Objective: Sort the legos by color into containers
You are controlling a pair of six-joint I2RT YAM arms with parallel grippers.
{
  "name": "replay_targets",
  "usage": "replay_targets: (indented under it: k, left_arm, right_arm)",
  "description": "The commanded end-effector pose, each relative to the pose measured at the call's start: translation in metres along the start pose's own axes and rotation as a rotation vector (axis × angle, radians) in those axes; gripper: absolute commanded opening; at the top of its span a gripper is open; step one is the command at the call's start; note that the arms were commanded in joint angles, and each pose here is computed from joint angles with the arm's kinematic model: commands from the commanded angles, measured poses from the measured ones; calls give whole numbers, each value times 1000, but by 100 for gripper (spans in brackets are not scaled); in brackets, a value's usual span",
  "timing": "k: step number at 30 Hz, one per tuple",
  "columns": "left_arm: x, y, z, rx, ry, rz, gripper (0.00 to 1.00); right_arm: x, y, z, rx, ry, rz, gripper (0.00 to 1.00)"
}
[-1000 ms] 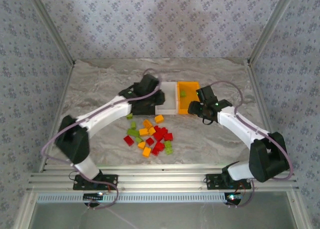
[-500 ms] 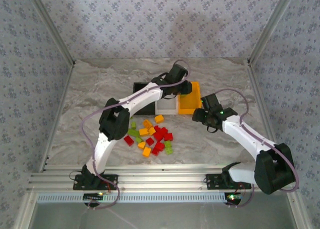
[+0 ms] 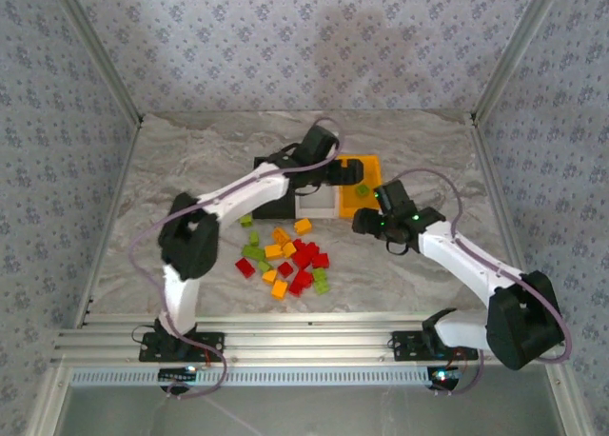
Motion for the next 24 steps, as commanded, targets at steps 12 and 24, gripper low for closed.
replay_targets:
  k: [12,24]
  left_arm:
    - [-164,108,-85,-68,-209,123,99]
    - [-197,141,-104,-128,-308,189,99]
  right_arm:
    - [38,90,-46,-321,142,116,80]
    - [55,101,-52,-359,177,93,80]
Point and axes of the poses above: each hand's point on the last joint's axis, 136 mm out from that joint toward the fingers, its own x axis out along the fingers, its own y axis along the line the jaws close on, z = x × y, the point moved 9 cm from there along -x, back along the fingers, and after that the axes turned 13 degrees about -x, right-handed, at the moved point
